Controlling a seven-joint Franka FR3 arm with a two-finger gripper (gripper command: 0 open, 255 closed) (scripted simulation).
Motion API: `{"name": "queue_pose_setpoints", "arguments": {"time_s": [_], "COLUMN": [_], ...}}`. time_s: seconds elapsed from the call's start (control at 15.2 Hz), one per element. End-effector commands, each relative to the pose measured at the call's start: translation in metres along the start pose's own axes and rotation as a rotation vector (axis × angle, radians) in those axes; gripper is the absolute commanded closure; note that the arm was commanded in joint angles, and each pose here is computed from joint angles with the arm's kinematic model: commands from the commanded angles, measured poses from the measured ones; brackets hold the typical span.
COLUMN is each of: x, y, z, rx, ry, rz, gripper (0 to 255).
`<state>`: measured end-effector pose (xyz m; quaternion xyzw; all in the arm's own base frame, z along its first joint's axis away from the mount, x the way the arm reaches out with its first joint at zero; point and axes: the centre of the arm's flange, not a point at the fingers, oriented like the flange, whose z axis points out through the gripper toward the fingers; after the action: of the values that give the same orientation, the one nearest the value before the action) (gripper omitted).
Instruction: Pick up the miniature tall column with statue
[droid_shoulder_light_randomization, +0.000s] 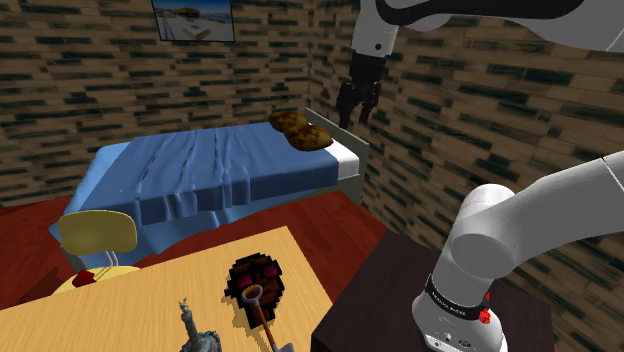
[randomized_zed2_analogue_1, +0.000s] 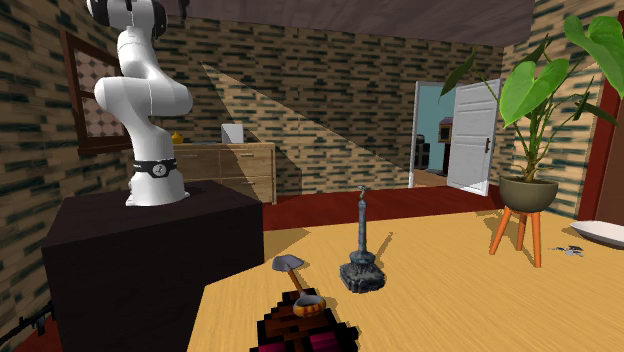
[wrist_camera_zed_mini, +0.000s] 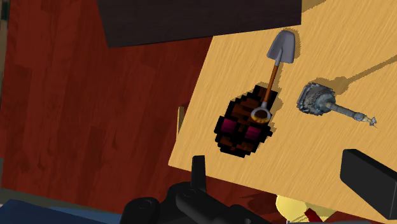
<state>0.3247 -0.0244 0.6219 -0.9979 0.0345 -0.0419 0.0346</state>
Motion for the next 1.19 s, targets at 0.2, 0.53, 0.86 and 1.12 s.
{"name": "queue_pose_setpoints", "arguments": {"time_s": [0.2,0.53,0.86,1.12], "x": [0.009,0.023,0.036,0.047], "y": [-0.026,-0.069,-0.113,-0.149], "z": [0.028,0.075,0.121,0.158], "rx": [0.003,0.009,0.015,0.019], "ry": [0.002,0.007,0.011,0.014], "rz": [-0.008,-0.022,-0.036,-0.046], "gripper": [0,0,0,0]}}
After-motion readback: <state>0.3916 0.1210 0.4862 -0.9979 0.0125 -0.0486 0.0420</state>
